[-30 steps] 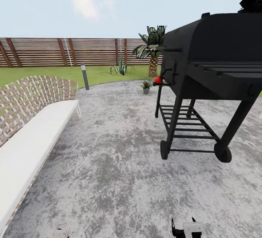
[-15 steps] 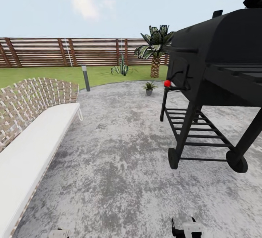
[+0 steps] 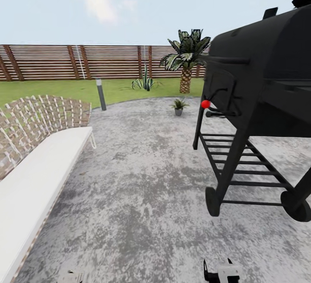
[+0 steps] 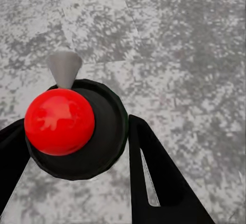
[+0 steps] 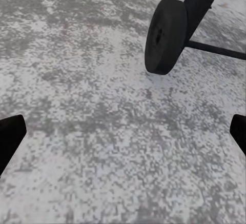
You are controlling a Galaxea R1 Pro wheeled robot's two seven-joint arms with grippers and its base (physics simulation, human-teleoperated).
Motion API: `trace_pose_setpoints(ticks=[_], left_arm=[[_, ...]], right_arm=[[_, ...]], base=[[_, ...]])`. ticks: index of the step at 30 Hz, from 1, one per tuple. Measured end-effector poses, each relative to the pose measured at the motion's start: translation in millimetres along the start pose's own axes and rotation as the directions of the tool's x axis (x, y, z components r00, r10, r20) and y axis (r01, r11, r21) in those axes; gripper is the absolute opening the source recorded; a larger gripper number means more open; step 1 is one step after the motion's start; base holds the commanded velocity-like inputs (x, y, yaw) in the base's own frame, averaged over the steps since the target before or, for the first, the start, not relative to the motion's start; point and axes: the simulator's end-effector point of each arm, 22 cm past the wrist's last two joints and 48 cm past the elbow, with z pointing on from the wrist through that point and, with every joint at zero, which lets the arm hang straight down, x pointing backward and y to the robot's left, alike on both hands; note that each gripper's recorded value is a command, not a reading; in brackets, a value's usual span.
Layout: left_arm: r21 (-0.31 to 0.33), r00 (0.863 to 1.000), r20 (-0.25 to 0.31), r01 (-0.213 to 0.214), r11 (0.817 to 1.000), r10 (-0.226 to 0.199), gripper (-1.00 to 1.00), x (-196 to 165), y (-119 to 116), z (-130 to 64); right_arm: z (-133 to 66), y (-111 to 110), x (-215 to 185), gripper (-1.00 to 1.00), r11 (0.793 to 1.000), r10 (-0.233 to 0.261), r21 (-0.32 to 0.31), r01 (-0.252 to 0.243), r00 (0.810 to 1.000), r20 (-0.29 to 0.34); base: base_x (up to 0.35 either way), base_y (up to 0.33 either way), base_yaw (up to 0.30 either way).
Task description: Pick up the pesticide atomizer in the garden and spray insectifuge to fully cover both potted plants in the garden.
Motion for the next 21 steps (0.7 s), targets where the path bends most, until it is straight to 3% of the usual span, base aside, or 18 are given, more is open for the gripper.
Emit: trace_pose_setpoints(ticks=[5, 21], left_arm=[[0.0, 1.0, 0.0, 0.0, 1.0, 0.0, -1.0, 0.0, 0.0, 0.0], [0.0, 1.0, 0.0, 0.0, 1.0, 0.0, -1.0, -0.1, 0.0, 0.0]], right_arm=[[0.0, 0.1, 0.1, 1.0, 1.0, 0.0, 0.0, 0.0, 1.0, 0.0], [-0.1, 0.0, 0.2, 1.0, 1.0, 0.0, 0.0, 0.0, 1.0, 0.0]], base=[[0.338, 0.045, 0.0], [0.314, 0.16, 0.0]])
